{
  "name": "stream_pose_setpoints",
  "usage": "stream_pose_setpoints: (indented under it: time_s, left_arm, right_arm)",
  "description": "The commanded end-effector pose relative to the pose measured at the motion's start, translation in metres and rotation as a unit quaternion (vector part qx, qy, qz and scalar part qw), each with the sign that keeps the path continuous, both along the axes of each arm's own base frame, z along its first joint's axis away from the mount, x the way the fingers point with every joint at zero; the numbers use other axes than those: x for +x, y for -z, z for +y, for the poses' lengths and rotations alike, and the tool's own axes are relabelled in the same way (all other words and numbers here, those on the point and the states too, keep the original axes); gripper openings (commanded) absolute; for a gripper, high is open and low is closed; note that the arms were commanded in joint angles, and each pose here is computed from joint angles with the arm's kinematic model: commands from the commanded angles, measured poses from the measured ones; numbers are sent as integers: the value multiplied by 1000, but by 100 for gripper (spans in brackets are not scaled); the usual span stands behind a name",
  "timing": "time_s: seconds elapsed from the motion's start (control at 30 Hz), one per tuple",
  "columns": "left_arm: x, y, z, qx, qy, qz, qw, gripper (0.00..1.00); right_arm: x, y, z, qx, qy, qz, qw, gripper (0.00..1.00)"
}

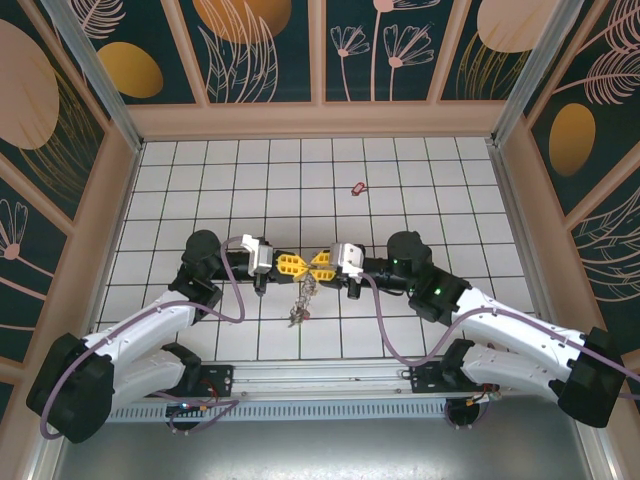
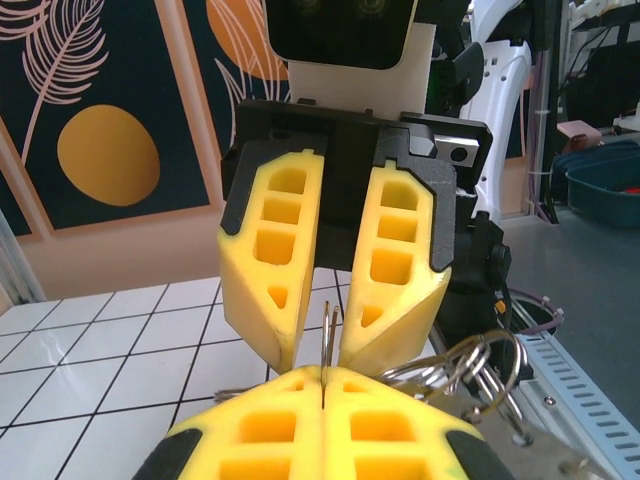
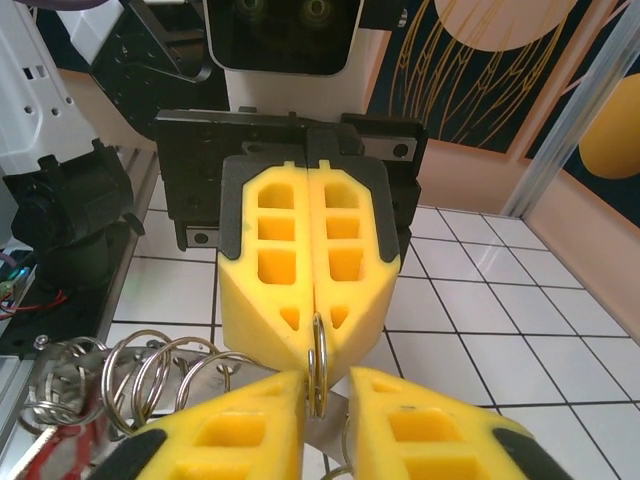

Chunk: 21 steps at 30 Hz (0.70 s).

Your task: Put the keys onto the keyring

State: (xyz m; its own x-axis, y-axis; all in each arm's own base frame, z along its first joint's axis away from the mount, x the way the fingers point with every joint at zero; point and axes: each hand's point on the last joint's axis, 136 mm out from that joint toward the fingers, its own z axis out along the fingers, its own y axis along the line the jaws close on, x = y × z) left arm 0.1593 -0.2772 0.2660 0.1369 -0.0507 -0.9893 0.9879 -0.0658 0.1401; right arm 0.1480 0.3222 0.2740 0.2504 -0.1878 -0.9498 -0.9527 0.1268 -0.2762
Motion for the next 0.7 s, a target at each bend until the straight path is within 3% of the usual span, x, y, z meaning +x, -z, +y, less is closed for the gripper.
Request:
stream_pose_setpoints:
  time_s: [0.0, 0.13, 0.2, 0.33, 0.43, 0.67]
  left_arm:
    - [-6, -22, -1, -32, 11, -45, 998, 0]
    - [-6, -21, -1, -30, 11, -45, 998, 0]
    - [-5, -17, -2, -20, 10, -43, 999, 0]
    - [0, 20, -4, 91, 18, -60, 994, 18]
    - [7, 29, -3, 135, 11, -56, 989, 18]
    - [8, 31, -5, 128, 11, -66, 990, 13]
  right_arm:
    - [-3, 3, -3, 1, -4, 9, 1000, 16]
    - [-2, 4, -2, -3, -4, 8, 1000, 0]
    - [-2, 5, -2, -9, -4, 7, 1000, 0]
    - [1, 7, -3, -23, 2, 5, 1000, 0]
    - [1, 9, -3, -37, 1, 6, 999, 0]
    - [3, 5, -2, -39, 1, 0, 999, 0]
